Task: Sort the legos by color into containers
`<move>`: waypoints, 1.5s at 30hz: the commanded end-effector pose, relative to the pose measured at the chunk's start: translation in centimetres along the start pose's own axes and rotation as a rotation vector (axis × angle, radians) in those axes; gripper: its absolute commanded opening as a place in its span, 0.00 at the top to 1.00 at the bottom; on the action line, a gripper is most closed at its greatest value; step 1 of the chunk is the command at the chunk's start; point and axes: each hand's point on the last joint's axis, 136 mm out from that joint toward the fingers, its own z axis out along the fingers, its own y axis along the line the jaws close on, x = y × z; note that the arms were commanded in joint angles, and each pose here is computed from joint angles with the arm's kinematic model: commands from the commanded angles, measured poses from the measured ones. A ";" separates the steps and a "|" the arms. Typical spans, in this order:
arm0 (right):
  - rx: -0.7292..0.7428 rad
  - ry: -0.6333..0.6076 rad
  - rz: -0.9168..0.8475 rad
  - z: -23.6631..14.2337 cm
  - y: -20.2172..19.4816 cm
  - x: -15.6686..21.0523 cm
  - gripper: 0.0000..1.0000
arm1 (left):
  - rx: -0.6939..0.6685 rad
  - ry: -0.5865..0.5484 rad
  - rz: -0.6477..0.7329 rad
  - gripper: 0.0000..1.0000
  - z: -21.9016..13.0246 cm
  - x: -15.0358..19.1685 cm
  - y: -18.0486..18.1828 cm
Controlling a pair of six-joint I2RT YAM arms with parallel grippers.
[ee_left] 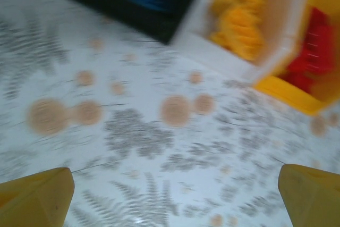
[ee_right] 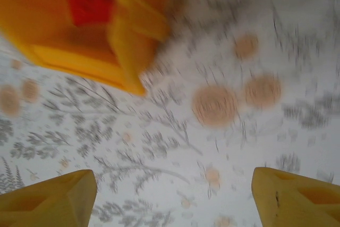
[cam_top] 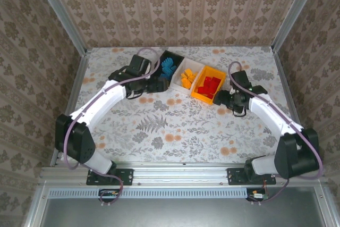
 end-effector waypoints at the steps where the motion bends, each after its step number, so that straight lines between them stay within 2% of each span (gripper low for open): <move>1: -0.007 -0.278 -0.272 -2.2 0.7 -4.6 0.17 | -0.159 -0.151 -0.015 0.00 -2.0 -2.0 3.3; 4: 0.090 -0.410 -0.378 -3.1 -0.6 -6.3 0.07 | -0.219 -0.209 0.155 0.00 -2.5 -2.3 4.4; 8: 0.148 -0.514 -0.397 -3.2 -2.7 -8.4 0.06 | -0.330 -0.284 0.276 0.00 -3.2 -2.1 6.7; 12: 0.162 -0.522 -0.347 -1.3 -4.8 -9.0 0.05 | -0.374 -0.390 0.282 0.00 -3.9 -1.9 8.5; 17: 0.104 -0.537 -0.355 1.2 -5.0 -9.2 0.03 | -0.364 -0.500 0.197 0.00 -4.2 -1.4 10.2; 18: 0.089 -0.532 -0.358 1.8 -4.9 -9.1 0.00 | -0.365 -0.503 0.194 0.00 -4.1 -1.4 10.4; 22: 0.056 -0.543 -0.372 3.3 -4.5 -9.4 0.00 | -0.442 -0.478 0.145 0.00 -4.0 -1.5 13.6; 29: 0.019 -0.550 -0.389 5.2 -4.2 -9.4 0.00 | -0.511 -0.435 0.194 0.00 -2.5 -2.2 16.5; 37: 0.007 -0.561 -0.424 5.9 -3.9 -9.9 0.00 | -0.515 -0.469 0.133 0.00 -1.1 -2.9 19.5; 45: 0.006 -0.587 -0.392 5.8 -4.6 -10.0 0.00 | -0.489 -0.492 0.176 0.00 0.1 -4.4 20.9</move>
